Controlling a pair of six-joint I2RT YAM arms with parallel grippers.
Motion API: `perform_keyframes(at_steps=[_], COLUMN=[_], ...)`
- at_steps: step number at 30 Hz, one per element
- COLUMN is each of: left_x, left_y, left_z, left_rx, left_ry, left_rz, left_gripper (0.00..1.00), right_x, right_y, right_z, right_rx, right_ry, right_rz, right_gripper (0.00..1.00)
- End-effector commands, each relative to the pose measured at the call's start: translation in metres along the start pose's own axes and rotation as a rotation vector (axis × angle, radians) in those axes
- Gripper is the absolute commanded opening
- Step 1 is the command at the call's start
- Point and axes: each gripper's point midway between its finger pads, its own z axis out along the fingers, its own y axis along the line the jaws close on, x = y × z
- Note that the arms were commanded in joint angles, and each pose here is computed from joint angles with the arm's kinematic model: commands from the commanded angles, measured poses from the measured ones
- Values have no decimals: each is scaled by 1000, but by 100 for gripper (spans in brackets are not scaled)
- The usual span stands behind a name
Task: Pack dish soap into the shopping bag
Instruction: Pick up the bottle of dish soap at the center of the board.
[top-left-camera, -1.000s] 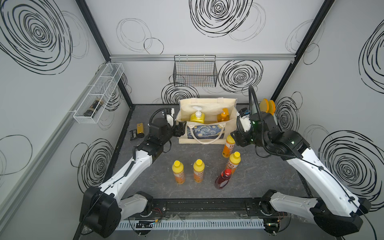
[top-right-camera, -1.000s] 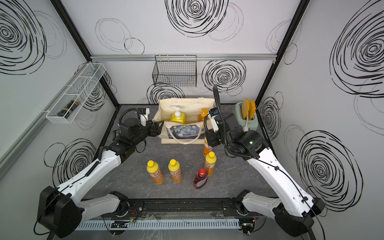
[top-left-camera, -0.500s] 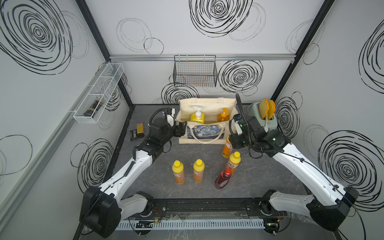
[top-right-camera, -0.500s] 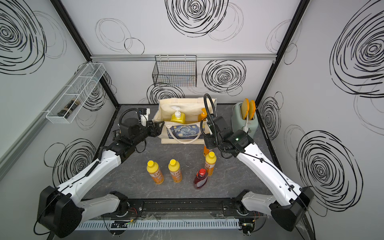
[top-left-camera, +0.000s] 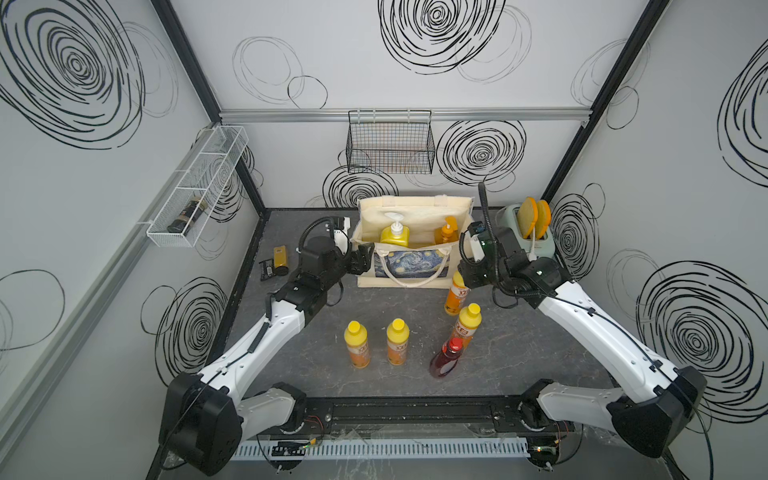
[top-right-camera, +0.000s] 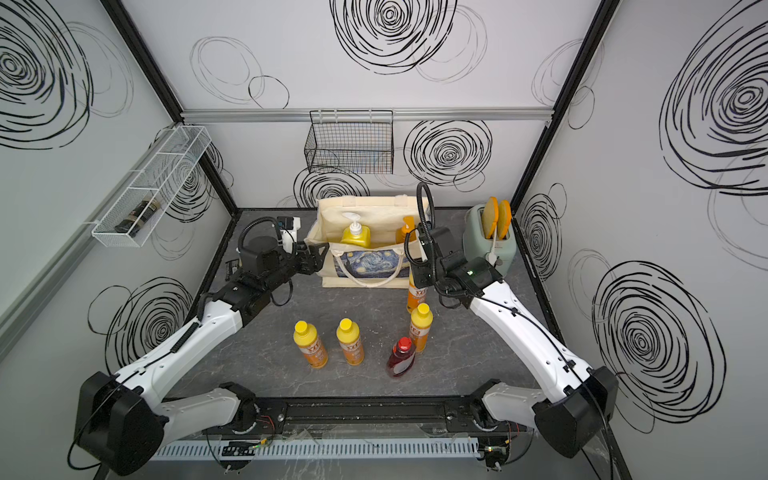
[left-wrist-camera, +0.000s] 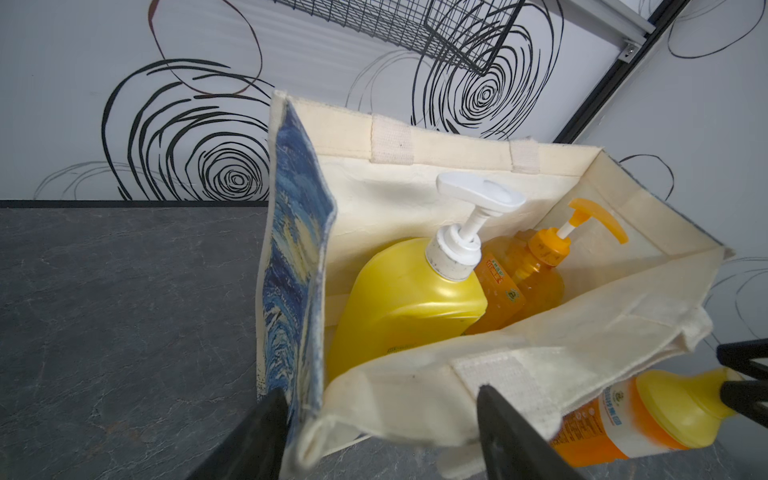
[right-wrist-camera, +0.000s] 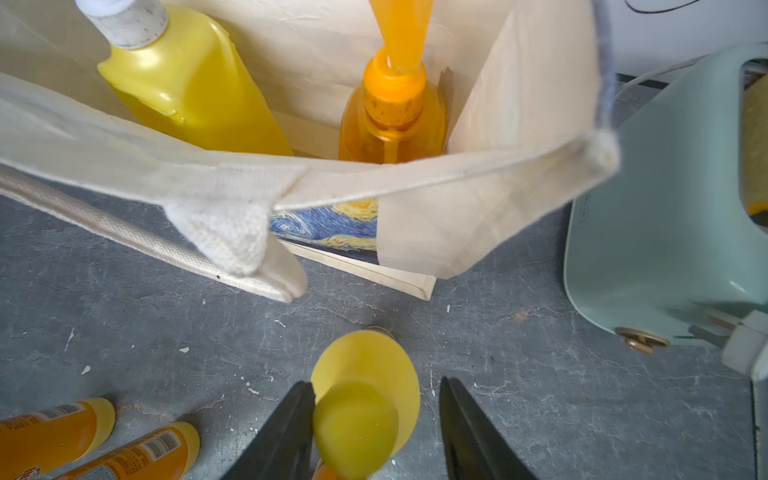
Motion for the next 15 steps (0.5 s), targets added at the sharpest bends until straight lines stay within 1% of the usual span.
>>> perform_keyframes(at_steps=[1,8,15], left_x=[-13,-13,-12], left_y=[-8,-9,-8], left_z=[-6,-6,-5], left_rx=[29,34,32], left_ry=[-58,-58,-57], left_rz=[6,7,7], left_gripper=[75,74,74], right_x=[-4,5,12], right_y=[5,-1,-2], right_z=[6,15,20], right_rx=[-18,20,26], right_ry=[-14,17,40], right_rz=[-7,-15,-21], right_gripper=[51,50,49])
